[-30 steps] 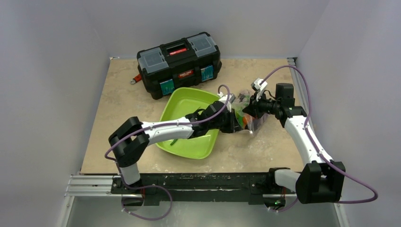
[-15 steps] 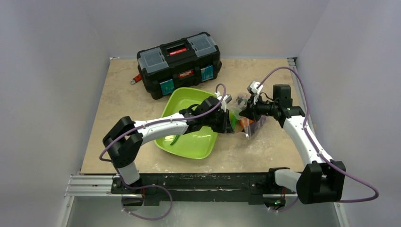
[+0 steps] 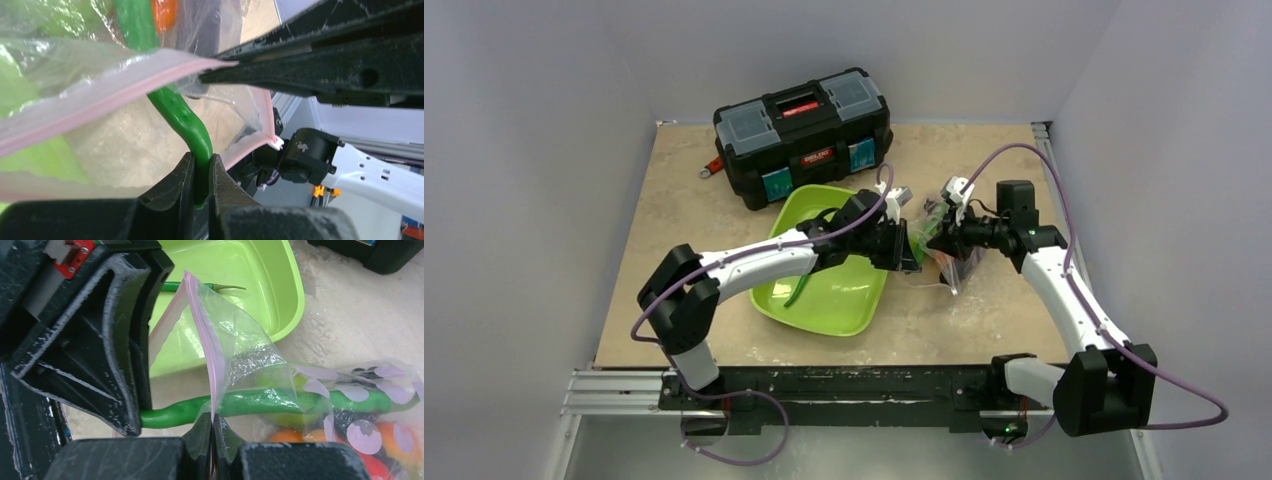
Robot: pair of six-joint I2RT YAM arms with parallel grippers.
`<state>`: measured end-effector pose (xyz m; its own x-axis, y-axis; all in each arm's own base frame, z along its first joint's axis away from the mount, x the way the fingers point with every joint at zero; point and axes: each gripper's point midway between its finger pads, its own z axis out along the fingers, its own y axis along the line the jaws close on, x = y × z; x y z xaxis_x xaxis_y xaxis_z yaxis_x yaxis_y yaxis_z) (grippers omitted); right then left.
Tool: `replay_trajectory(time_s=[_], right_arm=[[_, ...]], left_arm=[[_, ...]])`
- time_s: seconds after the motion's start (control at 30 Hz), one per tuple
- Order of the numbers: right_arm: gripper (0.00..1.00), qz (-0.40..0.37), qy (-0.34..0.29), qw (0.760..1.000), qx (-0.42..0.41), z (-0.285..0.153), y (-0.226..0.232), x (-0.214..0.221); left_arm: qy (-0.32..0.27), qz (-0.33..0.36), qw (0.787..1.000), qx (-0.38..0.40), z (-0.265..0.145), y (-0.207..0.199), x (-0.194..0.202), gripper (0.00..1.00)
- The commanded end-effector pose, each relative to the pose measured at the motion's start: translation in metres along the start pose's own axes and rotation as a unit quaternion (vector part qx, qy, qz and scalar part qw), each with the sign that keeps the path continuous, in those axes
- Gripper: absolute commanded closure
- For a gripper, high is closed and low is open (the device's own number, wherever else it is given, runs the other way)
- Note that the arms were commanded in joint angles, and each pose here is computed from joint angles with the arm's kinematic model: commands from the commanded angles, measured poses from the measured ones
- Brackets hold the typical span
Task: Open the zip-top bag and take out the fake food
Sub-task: Pick up the fake vegetable from the zipper food storage bag.
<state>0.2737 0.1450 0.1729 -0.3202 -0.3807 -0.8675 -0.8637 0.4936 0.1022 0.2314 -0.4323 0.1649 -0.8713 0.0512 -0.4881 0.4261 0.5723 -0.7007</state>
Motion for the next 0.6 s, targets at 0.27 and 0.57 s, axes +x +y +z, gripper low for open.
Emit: replay_trajectory(time_s=[0.27, 0.57], right_arm=[[1.00, -0.023, -0.006, 0.999, 0.040, -0.006, -0.011, -0.010], [1.00, -0.025, -0.004, 0.999, 0.049, -0.007, -0.015, -0.010]], left_arm=[[0.029, 0.059, 0.997, 0.044, -0.066, -0.029, 0.014, 1.00], [0.080, 0.090, 0.992, 0.024, -0.100, -0.011, 0.049, 1.00]])
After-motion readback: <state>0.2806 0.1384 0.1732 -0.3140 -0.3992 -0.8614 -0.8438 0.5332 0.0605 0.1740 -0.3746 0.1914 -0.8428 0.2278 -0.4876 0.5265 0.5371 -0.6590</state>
